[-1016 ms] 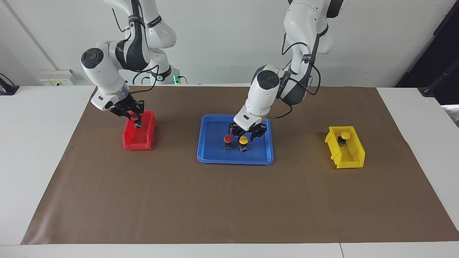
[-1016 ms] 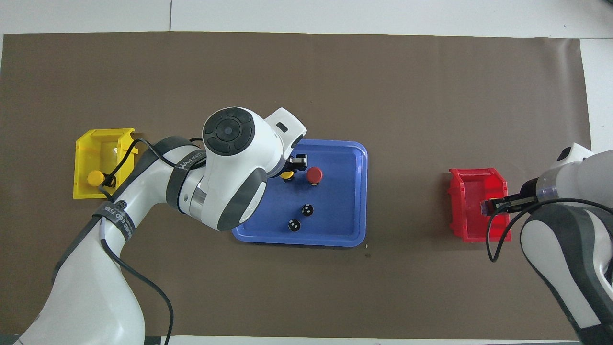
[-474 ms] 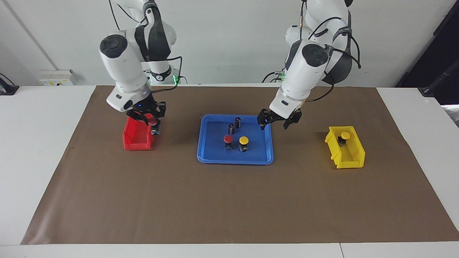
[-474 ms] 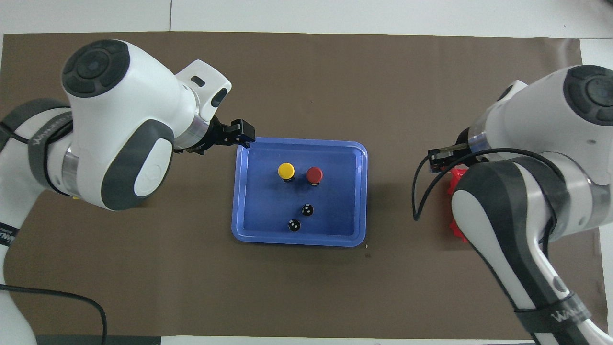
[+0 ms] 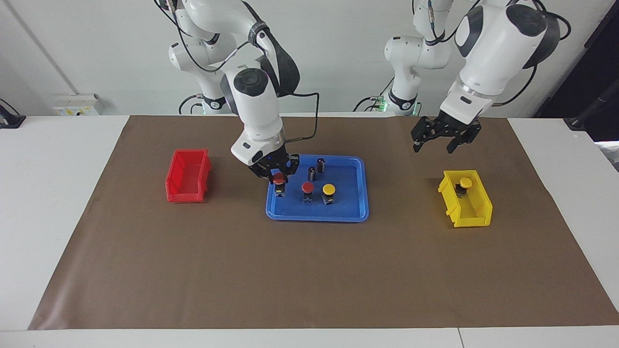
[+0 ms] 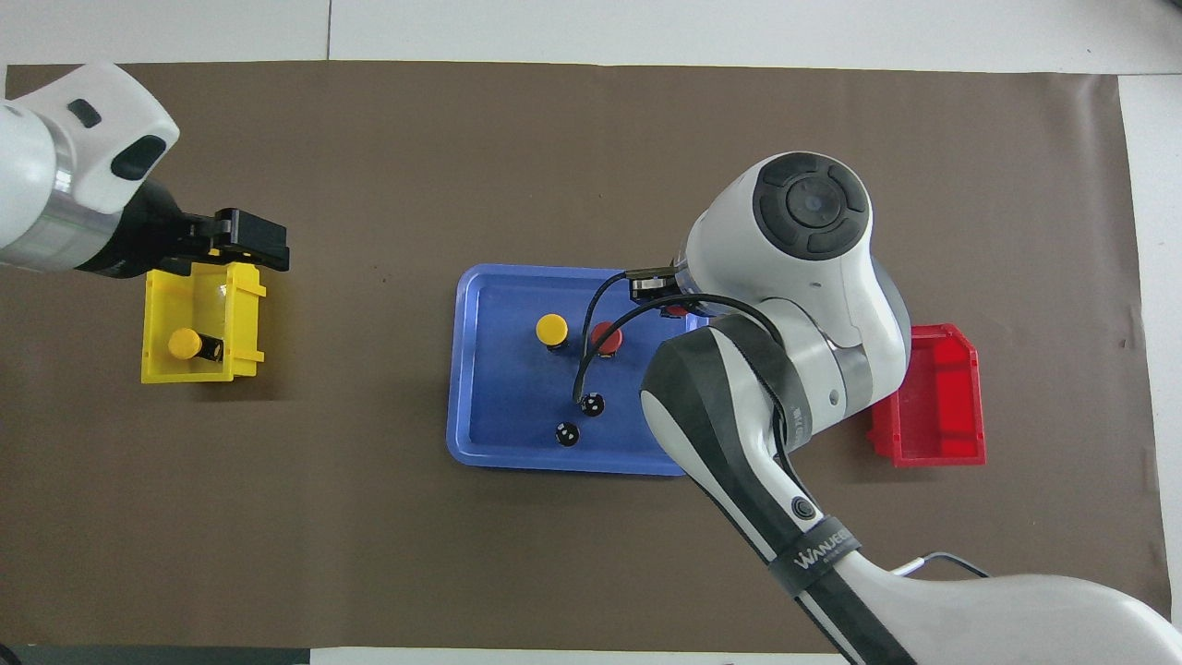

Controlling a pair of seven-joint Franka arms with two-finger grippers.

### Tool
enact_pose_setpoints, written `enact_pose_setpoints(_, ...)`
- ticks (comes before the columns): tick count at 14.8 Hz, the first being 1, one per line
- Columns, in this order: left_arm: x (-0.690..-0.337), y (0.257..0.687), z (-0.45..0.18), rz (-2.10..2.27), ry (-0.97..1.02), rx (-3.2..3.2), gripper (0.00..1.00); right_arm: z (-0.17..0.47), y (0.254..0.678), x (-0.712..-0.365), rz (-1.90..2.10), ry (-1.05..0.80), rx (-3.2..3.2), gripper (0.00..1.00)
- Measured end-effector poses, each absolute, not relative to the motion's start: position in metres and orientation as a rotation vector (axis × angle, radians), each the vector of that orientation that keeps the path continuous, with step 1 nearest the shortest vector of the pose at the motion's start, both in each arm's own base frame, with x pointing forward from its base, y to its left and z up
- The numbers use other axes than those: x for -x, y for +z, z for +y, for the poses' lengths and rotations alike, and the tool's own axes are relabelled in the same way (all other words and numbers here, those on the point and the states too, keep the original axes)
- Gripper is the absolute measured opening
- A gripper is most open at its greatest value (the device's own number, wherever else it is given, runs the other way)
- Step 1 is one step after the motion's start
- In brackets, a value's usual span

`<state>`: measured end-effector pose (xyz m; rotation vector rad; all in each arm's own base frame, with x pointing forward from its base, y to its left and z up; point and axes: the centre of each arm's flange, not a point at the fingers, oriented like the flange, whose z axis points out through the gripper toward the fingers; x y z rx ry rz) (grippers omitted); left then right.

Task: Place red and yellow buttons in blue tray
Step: 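Carry the red button to the tray while the left gripper returns to the yellow bin, then release the red button in the tray while the left gripper grasps a yellow button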

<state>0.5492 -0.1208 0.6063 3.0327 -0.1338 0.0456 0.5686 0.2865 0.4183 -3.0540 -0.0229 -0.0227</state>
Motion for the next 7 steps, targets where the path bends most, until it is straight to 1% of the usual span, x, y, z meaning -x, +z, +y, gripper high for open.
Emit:
enact_pose_setpoints(4,-0.558,0.61,-0.043,-0.185,0.074,-3.037,1.0,0.281,0.396,-0.568,-0.008,0.026,3.071,0.41)
enact_pose_setpoints(7,-0.562,0.605,-0.011,-0.168,0.104,-3.042,1.0,0.283,0.384,-0.561,-0.02,0.053,3.078,0.41)
